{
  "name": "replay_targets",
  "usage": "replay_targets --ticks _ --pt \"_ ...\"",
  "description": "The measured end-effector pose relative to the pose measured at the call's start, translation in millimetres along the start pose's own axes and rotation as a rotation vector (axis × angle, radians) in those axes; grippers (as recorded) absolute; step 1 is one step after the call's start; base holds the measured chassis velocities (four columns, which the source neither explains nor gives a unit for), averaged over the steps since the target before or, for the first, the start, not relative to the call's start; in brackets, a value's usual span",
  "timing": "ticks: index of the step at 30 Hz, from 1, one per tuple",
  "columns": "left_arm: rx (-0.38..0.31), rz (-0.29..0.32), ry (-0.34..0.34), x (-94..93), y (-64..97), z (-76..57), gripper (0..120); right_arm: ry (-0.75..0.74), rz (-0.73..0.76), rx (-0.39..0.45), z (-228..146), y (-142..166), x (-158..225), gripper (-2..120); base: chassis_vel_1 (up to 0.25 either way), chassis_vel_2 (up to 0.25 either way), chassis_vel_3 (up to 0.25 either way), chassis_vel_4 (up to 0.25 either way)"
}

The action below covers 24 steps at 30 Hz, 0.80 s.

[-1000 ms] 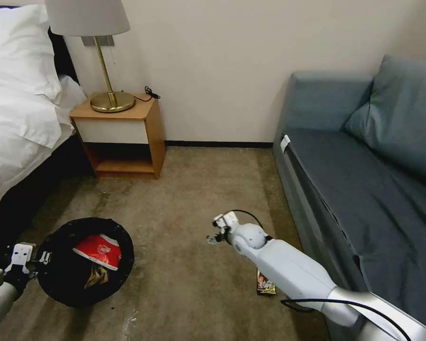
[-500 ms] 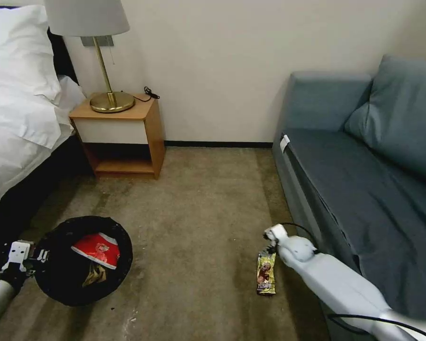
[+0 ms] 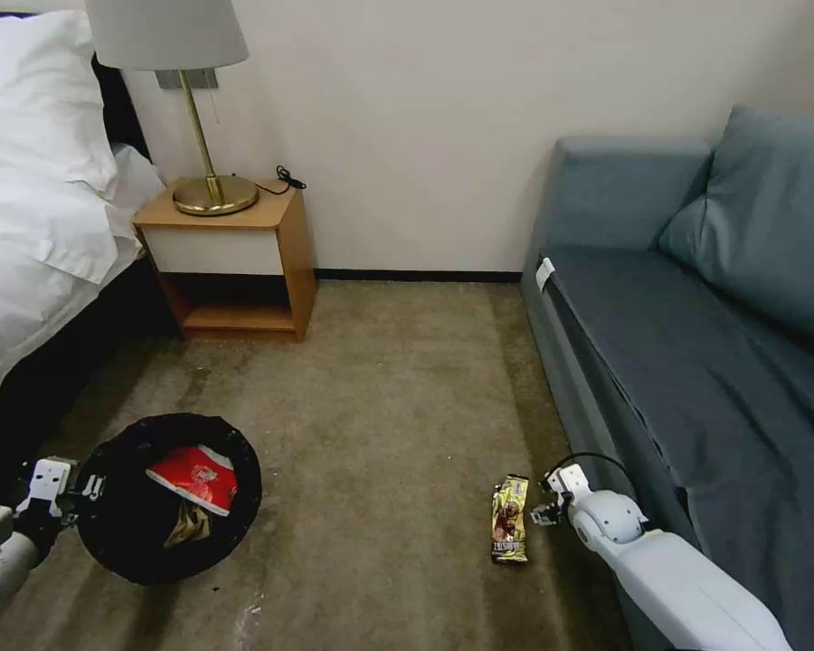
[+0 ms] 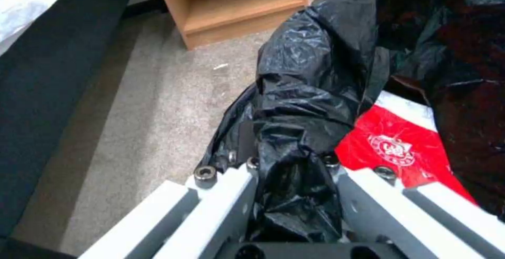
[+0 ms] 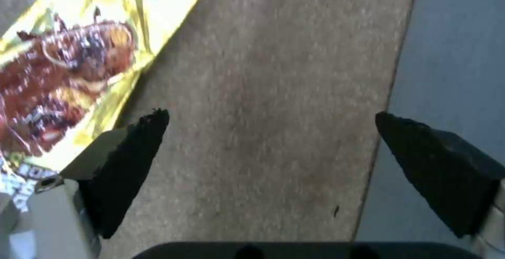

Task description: Pick up the trash bin, then pick up the garbage on the floor and place it into the trash bin.

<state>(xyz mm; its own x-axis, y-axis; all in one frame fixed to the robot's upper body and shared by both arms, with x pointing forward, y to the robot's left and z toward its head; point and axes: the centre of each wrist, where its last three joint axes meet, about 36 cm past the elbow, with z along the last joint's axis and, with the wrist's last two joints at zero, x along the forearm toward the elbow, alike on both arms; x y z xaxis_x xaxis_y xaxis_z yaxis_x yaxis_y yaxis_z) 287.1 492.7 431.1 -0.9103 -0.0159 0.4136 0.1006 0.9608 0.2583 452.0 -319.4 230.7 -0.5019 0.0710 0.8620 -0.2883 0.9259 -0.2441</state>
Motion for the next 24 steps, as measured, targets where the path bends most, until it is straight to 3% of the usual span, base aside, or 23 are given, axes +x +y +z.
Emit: replay_targets --ticks 10,24 --pt "-0.005 0.006 0.008 -1.2 -3.1 2.9 1 -0.043 -0.022 -0.026 -12.1 7.0 -9.3 100 0.000 0.000 0.000 0.000" --pt "-0.016 0.004 0.024 -1.7 -1.2 7.3 1 -0.085 -0.021 0.020 -30.1 11.2 -34.1 100 0.000 0.000 0.000 0.000"
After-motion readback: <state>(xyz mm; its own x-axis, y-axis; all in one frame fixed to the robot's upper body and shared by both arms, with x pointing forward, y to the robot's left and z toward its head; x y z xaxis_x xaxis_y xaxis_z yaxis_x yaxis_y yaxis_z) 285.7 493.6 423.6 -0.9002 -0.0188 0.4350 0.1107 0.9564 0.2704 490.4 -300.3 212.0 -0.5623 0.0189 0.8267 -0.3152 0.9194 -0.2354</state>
